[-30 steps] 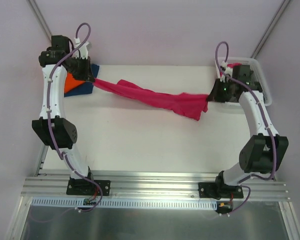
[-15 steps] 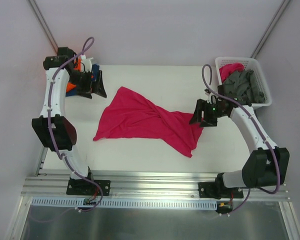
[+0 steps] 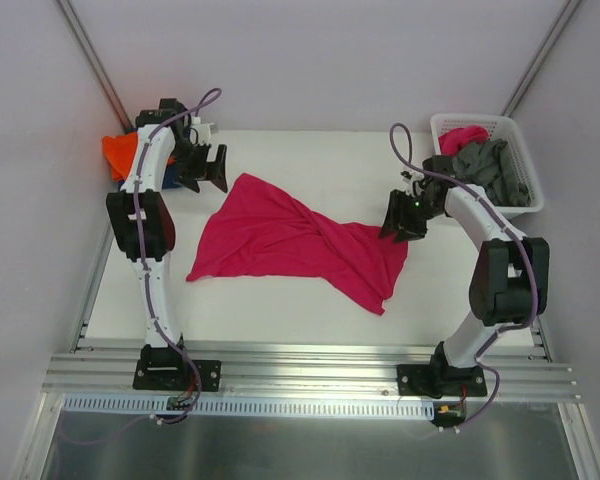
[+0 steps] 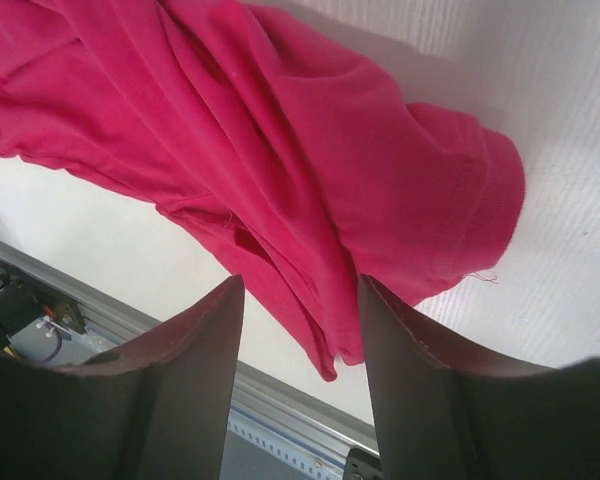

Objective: Fold and stack the t-shirts
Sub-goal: Fold the tshirt

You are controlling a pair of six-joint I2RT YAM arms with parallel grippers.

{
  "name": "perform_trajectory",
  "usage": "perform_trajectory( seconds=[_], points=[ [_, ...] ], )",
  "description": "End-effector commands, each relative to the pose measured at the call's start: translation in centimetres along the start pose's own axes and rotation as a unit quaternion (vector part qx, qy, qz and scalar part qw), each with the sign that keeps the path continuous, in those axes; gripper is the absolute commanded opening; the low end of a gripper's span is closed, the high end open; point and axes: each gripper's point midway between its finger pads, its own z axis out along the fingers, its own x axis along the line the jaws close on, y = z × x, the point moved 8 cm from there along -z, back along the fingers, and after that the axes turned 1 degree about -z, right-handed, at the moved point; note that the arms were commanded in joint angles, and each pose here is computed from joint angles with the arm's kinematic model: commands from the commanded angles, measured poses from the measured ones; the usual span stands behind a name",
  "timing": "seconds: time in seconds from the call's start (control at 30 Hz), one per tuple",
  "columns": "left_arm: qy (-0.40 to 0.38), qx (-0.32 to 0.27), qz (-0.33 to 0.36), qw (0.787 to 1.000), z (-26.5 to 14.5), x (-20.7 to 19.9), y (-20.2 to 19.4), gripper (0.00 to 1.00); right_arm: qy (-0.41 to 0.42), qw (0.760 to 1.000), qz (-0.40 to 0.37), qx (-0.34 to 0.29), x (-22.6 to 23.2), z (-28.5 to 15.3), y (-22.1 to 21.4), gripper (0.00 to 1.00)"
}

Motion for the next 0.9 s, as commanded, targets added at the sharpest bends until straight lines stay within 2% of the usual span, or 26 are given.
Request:
perform_trajectory(
  seconds=[0.0, 0.2, 0.33, 0.37, 0.4, 0.43, 0.47, 0.67, 0.87],
  points=[
    [0.006, -0.032, 0.031, 0.999, -2.0, -1.6, 1.0, 0.99, -0.004, 0.999, -0.015, 0.033, 0.1, 1.0, -1.4, 0.52],
    [0.005, -0.037, 0.038, 0.999, -1.8, -2.6, 1.4, 0.99, -0.009, 0.998, -0.034, 0.06, 0.8, 2.9, -1.7, 0.49],
    [0.009, -0.04, 0.036, 0.999, -2.5, -2.8, 1.2, 0.99, -0.013, 0.997, -0.046, 0.06, 1.2, 3.6, -0.2, 0.37],
    [0.01, -0.044, 0.038, 0.998, -2.9, -3.0, 1.2, 0.99, -0.015, 0.996, -0.047, 0.069, 1.1, 4.3, 0.0, 0.33],
    [0.011, -0.043, 0.036, 0.998, -3.0, -3.1, 1.0, 0.99, -0.015, 0.997, -0.054, 0.059, 1.3, 4.2, 0.9, 0.14],
    [0.01, -0.044, 0.037, 0.998, -3.2, -3.2, 0.9, 0.99, -0.021, 0.996, -0.057, 0.06, 1.2, 4.4, 1.2, 0.03],
    [0.012, -0.048, 0.038, 0.998, -3.6, -3.4, 0.9, 0.99, -0.027, 0.996, -0.064, 0.06, 1.1, 4.7, 1.5, 0.01],
    [0.014, -0.061, 0.043, 0.997, -4.9, -4.0, 0.8, 0.99, -0.054, 0.994, -0.099, -0.013, 1.6, 2.6, 5.8, 0.01],
    [0.024, -0.063, 0.045, 0.997, -5.2, -3.9, 0.7, 0.99, -0.056, 0.992, -0.11, -0.036, 2.2, 1.1, 6.2, 0.01]
  ],
)
